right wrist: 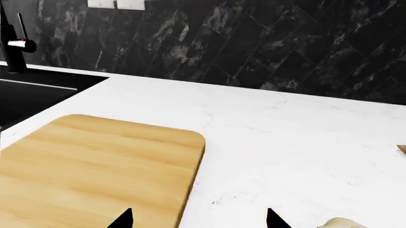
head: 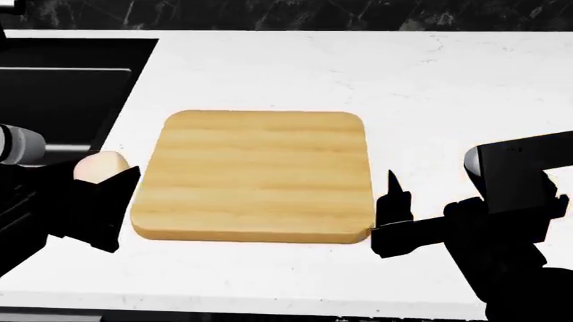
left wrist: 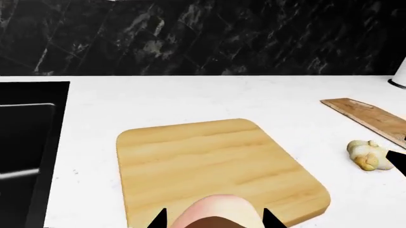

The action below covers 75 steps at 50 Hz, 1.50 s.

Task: Place the apricot and the ginger on separate cutting boards.

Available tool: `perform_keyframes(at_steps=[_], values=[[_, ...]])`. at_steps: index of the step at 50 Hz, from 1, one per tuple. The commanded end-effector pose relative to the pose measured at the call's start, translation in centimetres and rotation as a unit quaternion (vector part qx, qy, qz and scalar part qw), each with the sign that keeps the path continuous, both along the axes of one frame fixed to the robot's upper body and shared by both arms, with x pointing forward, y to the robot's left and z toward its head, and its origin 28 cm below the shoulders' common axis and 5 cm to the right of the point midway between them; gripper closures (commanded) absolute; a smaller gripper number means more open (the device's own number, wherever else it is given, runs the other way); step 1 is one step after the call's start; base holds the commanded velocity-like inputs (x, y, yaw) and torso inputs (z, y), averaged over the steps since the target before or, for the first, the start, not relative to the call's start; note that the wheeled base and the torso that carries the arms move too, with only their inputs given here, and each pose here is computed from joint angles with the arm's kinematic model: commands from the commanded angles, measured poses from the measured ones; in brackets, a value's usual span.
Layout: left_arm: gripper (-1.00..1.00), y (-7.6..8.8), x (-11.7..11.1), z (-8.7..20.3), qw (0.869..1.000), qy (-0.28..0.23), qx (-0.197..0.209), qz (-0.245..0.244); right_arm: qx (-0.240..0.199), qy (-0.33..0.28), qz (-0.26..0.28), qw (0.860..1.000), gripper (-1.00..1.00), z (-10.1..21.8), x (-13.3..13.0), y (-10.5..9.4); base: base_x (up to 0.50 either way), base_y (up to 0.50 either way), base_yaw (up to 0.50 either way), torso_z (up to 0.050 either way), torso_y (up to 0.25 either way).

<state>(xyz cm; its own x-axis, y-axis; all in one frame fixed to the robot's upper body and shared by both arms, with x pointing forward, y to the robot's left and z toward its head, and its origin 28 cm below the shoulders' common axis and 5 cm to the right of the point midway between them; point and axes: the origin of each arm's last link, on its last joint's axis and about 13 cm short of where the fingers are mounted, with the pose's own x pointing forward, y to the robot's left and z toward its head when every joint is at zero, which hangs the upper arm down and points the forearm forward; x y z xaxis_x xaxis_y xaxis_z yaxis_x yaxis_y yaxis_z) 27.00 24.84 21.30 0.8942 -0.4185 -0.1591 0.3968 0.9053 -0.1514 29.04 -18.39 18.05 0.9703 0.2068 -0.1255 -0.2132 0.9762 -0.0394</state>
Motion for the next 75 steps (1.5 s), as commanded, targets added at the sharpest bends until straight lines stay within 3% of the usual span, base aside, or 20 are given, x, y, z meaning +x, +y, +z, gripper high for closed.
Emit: perform_keyframes(at_steps=[1,37,75], values=[[1.00,0.16,0.02,0.24,1.000,-0.001,-0.003,0.005,0.000,-0.003,-0.003,1.000,-1.00,0.30,0.14,-0.13,0.00,-0.45,0.00,0.000,0.000],[1.00,0.41,0.14,0.50,1.000,-0.007,-0.005,0.009,0.000,-0.005,-0.007,1.000,-1.00,0.52,0.07,-0.16,0.00,-0.45,0.00,0.000,0.000],[1.00,0.72,0.21,0.69,1.000,-0.010,-0.006,0.015,-0.008,0.003,-0.024,1.000,-1.00,0.49,0.26,-0.10,0.03,-0.07,0.00,0.000,0.000]])
